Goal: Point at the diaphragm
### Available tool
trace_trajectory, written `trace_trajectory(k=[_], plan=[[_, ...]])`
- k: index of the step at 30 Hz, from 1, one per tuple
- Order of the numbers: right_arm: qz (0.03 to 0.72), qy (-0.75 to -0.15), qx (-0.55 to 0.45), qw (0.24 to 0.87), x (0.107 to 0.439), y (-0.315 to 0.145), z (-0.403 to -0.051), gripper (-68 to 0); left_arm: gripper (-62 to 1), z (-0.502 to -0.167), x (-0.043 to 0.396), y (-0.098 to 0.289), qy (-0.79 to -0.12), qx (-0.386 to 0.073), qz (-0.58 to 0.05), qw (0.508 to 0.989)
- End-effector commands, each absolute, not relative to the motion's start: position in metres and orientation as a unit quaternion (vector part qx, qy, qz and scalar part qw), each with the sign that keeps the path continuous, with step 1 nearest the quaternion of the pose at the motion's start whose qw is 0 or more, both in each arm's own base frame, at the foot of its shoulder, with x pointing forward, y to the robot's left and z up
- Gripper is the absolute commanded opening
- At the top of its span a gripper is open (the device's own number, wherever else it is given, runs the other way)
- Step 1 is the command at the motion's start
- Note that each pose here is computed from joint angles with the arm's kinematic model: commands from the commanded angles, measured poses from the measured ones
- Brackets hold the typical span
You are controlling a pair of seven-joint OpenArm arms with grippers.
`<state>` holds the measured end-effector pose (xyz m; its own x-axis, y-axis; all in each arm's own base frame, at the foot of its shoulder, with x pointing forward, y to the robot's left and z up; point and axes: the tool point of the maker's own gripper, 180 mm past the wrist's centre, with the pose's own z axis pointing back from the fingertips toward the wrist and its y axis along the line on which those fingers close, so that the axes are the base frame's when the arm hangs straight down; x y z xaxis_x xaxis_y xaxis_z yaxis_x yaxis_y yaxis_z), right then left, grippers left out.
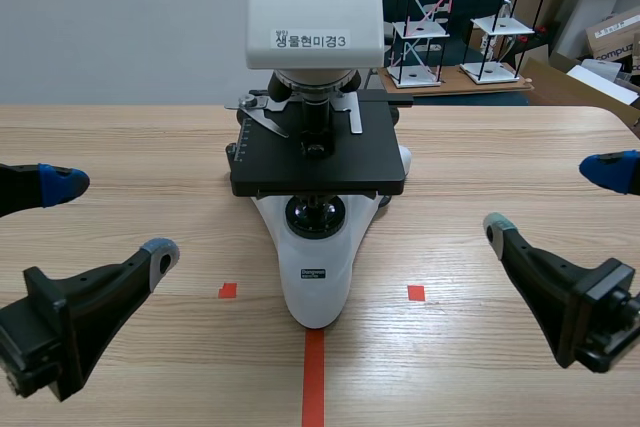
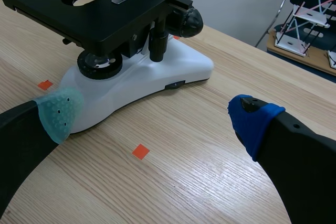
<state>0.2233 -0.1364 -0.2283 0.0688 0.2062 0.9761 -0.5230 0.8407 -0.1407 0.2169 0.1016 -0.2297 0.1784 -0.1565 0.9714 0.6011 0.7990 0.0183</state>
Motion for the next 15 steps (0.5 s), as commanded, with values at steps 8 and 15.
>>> trace_trajectory(k=[8, 15], plan=[[0.249, -0.656, 0.127, 0.702, 0.2271, -0.1359, -0.2149, -7.1, 1.4, -0.2207, 0.2177, 0.0986, -0.6, -0.195, -0.25, 0.734], [0.249, -0.655, 0.126, 0.702, 0.2271, -0.1359, -0.2153, -7.1, 1.4, -0.2207, 0.2177, 0.0986, -0.6, -0.195, -0.25, 0.734]])
